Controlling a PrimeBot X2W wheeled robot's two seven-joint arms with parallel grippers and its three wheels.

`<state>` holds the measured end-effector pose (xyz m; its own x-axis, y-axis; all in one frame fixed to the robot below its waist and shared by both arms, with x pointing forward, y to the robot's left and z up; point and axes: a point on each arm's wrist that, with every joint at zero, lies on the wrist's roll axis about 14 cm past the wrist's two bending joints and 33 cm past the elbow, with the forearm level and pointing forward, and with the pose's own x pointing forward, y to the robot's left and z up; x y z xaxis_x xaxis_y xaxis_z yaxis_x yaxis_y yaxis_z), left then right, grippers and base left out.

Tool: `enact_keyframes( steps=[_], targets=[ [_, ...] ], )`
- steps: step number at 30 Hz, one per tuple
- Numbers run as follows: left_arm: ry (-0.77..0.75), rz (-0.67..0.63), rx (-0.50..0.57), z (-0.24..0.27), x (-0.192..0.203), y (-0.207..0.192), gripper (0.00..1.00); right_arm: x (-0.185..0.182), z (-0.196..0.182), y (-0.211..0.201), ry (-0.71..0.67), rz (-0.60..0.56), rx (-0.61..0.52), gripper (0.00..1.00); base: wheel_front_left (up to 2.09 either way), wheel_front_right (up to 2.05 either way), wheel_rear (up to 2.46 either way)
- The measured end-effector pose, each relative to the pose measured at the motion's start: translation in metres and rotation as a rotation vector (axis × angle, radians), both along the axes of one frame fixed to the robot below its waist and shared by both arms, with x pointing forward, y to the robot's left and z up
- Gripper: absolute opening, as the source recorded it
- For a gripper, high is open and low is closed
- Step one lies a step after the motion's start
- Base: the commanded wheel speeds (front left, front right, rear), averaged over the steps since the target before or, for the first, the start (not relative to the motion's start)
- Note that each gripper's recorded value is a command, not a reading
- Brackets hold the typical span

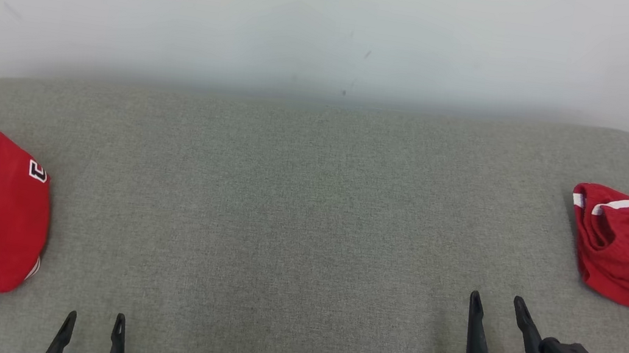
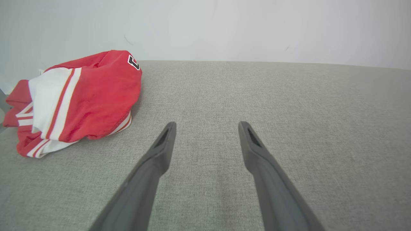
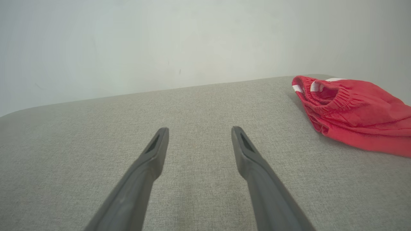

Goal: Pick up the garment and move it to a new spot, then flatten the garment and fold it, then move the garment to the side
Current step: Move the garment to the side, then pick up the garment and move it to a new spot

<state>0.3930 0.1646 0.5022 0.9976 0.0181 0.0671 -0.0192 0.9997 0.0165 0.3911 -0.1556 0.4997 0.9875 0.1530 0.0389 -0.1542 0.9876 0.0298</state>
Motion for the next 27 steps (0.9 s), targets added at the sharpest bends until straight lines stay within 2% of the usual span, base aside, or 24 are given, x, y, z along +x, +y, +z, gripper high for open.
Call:
enact_keyframes(
  steps=[17, 27],
  targets=[
    [0.002, 0.021, -0.007, -0.001, -0.007, 0.007, 1.00, -0.008, -0.002, 0.014, 0.000, 0.031, 0.006, 1.00, 0.00, 0.00, 0.00],
    [0.009, 0.120, -0.018, -0.003, -0.018, 0.038, 1.00, 0.003, -0.003, 0.049, -0.001, 0.135, 0.003, 1.00, 0.00, 0.00, 0.00]
  ],
)
